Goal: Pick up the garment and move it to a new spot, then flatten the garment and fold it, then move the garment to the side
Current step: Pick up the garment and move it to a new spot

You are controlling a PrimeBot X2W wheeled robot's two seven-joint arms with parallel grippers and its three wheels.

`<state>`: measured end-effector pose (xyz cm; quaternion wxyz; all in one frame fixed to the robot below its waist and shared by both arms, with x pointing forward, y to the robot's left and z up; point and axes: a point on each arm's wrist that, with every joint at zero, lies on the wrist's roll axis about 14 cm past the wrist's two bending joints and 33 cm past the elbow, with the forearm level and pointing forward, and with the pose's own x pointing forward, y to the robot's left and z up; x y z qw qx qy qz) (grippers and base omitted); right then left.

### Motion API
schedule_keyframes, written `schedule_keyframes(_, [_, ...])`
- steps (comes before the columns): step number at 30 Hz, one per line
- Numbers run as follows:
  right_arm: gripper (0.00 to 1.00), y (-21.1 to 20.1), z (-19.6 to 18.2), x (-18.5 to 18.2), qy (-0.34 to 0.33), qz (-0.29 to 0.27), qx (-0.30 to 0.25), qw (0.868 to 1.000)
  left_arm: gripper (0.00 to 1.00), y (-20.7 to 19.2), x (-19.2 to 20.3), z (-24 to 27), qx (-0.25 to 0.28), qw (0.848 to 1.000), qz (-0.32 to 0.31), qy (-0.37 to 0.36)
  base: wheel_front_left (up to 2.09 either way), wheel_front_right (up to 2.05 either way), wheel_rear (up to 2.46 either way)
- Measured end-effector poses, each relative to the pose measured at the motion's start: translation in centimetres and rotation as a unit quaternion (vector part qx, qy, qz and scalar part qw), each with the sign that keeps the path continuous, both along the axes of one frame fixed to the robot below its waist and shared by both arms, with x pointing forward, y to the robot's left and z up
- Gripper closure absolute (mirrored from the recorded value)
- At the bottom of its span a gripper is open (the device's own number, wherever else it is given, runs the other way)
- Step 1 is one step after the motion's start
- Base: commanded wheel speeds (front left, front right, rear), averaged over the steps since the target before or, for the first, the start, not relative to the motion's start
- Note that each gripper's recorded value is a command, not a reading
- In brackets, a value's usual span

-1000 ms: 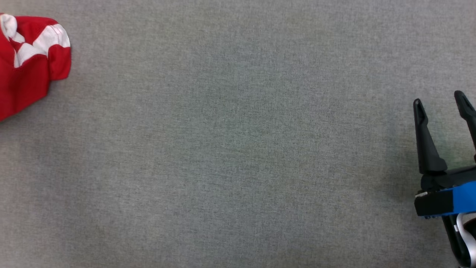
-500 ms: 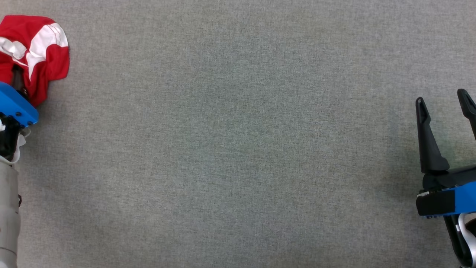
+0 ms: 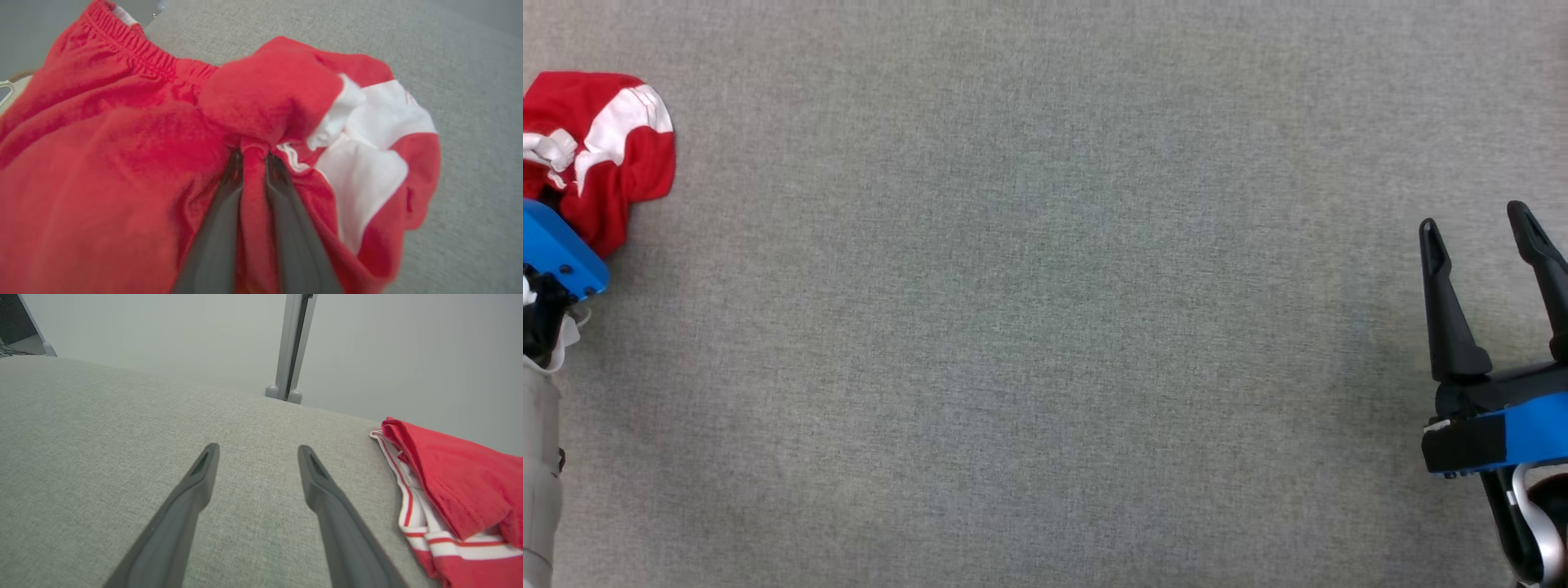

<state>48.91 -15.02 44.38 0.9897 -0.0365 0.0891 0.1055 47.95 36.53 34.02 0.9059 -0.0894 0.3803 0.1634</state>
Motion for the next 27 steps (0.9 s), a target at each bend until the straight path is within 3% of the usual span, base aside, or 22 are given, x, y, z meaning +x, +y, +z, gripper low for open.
schedule_keyframes(7, [0.00, -0.2, 1.6, -1.0, -0.018, -0.011, 0.015, 1.000, 1.00, 0.1, 3.2, 5.8, 0.049, 0.993, -0.033, -0.105, 0.00, 0.00, 0.00])
schedule_keyframes(13, [0.00, -0.5, 3.1, -2.2, -0.036, -0.023, 0.035, 0.998, 1.00, -1.7, 7.0, 13.6, 0.097, 0.967, -0.086, -0.221, 0.00, 0.00, 0.00])
schedule_keyframes(21, [0.00, -2.4, 4.4, -4.9, -0.051, -0.060, 0.051, 0.996, 1.00, -9.1, 11.3, 24.6, 0.130, 0.900, -0.189, -0.370, 0.00, 0.00, 0.00])
schedule_keyframes(27, [0.00, -4.7, 5.0, -7.0, -0.060, -0.096, 0.057, 0.992, 1.00, -18.1, 12.7, 31.1, 0.116, 0.840, -0.273, -0.454, 0.00, 0.00, 0.00])
